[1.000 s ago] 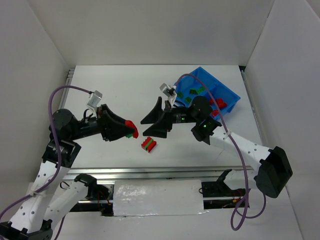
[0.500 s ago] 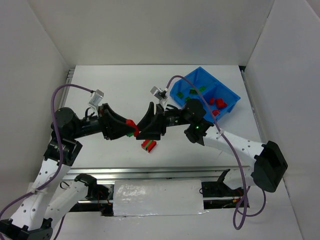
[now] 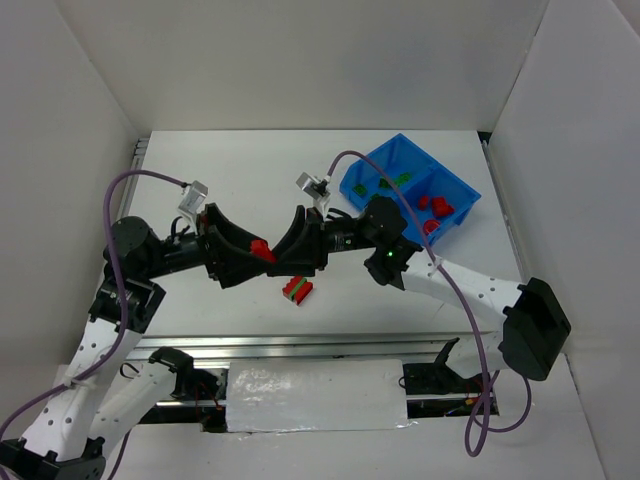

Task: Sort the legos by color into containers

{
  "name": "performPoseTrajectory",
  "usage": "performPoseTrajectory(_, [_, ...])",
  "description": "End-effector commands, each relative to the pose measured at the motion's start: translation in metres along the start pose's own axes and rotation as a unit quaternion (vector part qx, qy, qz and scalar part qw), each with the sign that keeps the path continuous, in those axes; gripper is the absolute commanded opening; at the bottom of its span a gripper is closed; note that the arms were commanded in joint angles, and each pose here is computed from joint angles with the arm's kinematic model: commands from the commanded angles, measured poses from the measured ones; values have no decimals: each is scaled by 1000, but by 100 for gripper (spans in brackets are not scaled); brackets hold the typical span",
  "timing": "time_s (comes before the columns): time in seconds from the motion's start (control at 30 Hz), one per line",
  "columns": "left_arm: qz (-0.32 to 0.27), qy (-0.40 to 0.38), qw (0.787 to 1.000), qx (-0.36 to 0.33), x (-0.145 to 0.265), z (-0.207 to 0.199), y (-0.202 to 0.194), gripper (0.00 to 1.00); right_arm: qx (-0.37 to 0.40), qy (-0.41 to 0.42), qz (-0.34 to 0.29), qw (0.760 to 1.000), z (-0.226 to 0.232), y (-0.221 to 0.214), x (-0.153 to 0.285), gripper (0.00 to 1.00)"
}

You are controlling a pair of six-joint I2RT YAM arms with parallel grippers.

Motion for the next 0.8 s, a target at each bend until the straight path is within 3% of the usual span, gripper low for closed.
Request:
performPoseTrajectory(0.0, [-24,15,999,-35,3,-4,9,100,45,30,-20,998,21,14,-5,5])
performPoseTrajectory(0.23, [-20,16,999,-36,6,-6,6,95,58,-2,-46,997,22,17,2,3])
performPoseTrajectory(0.33, [-20,6,999,-40,7,-9,3,78,62,-13,-53,997,22,18,4,3])
performPoseTrajectory(0.47, [-32,-2,998,-55,10,-15,5,64,61,-16,-49,997,21,20,4,2])
performPoseTrajectory(0.53, [-32,-3,998,-59,10,-16,7,49,58,-15,-46,997,20,19,3,2])
performPoseTrajectory(0.6, [-29,-4,998,-62,10,-17,8,43,57,-14,-42,997,19,19,3,2])
performPoseTrajectory(0.67, [-27,-6,998,-62,9,-16,9,28,56,-15,-41,997,18,19,3,2])
performPoseTrajectory(0.7, [-25,-9,998,-64,9,-16,9,14,55,-15,-40,998,18,19,3,2])
performPoseTrajectory(0.77, [-25,-7,997,-69,9,-15,10,0,55,-14,-40,998,17,19,4,2])
Point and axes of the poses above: each gripper's point midway between its finger pads, its own x axis back along the fingers, its own z axis along the line the jaws close on, y = z × x, the point moved 8 cm from there along x, back along the fingers, and after that the axes turned 10 degrees about -x, right-handed, at the moved point
